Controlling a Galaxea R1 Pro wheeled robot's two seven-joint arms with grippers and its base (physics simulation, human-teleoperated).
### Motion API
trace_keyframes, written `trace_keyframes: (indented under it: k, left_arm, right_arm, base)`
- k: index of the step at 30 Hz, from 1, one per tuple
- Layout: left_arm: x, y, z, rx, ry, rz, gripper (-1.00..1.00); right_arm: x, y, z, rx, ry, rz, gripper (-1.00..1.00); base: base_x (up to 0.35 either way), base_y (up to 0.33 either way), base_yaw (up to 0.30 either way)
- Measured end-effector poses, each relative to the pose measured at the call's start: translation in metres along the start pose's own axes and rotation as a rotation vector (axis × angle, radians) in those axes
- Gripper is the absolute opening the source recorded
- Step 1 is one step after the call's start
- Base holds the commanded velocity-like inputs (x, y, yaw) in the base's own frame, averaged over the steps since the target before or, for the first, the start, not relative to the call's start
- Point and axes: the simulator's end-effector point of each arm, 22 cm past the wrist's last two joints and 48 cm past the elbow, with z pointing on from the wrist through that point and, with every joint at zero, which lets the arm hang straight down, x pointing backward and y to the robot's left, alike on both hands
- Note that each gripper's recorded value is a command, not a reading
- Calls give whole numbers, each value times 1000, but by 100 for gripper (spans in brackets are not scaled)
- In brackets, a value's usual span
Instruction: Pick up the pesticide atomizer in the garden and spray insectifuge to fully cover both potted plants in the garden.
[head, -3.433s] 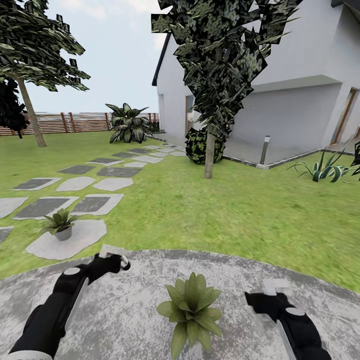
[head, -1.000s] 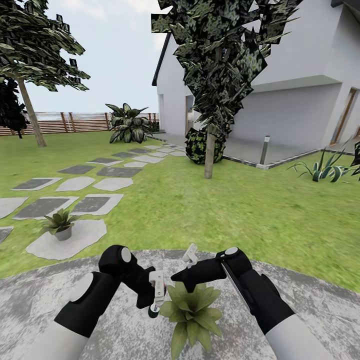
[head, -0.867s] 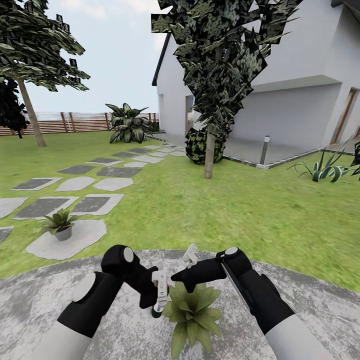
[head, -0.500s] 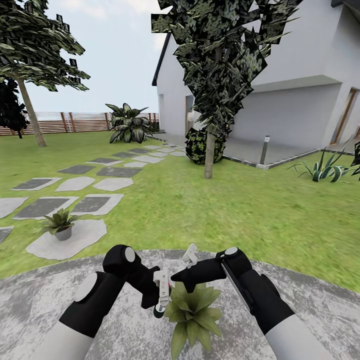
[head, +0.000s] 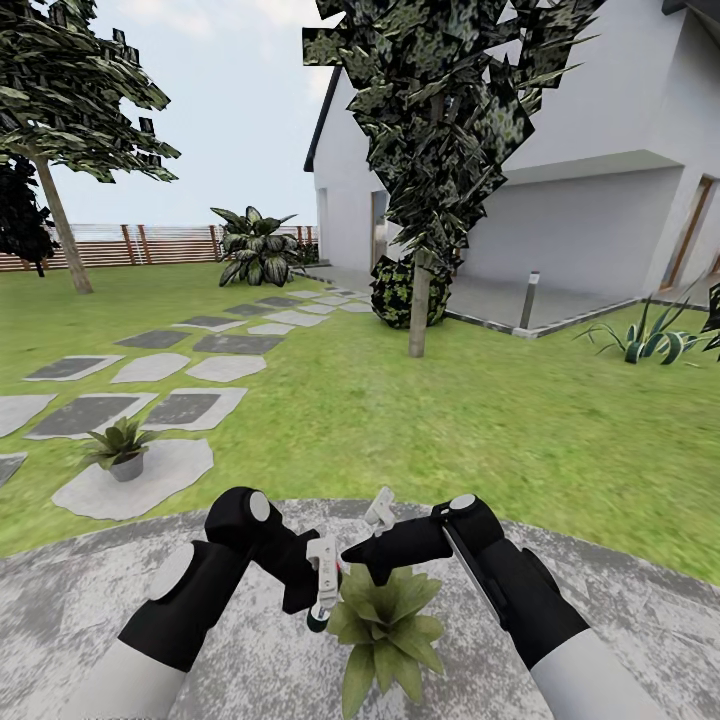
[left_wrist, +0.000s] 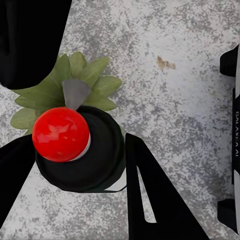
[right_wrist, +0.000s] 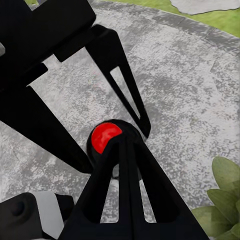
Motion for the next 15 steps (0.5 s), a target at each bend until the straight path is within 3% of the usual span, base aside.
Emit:
trace_keyframes:
  k: [15]
  left_arm:
    - [2, 1, -1, -1, 5, -1, -100]
  right_arm:
    - [1, 0, 0, -1, 2, -1, -100]
  base:
    - [0, 0, 0]
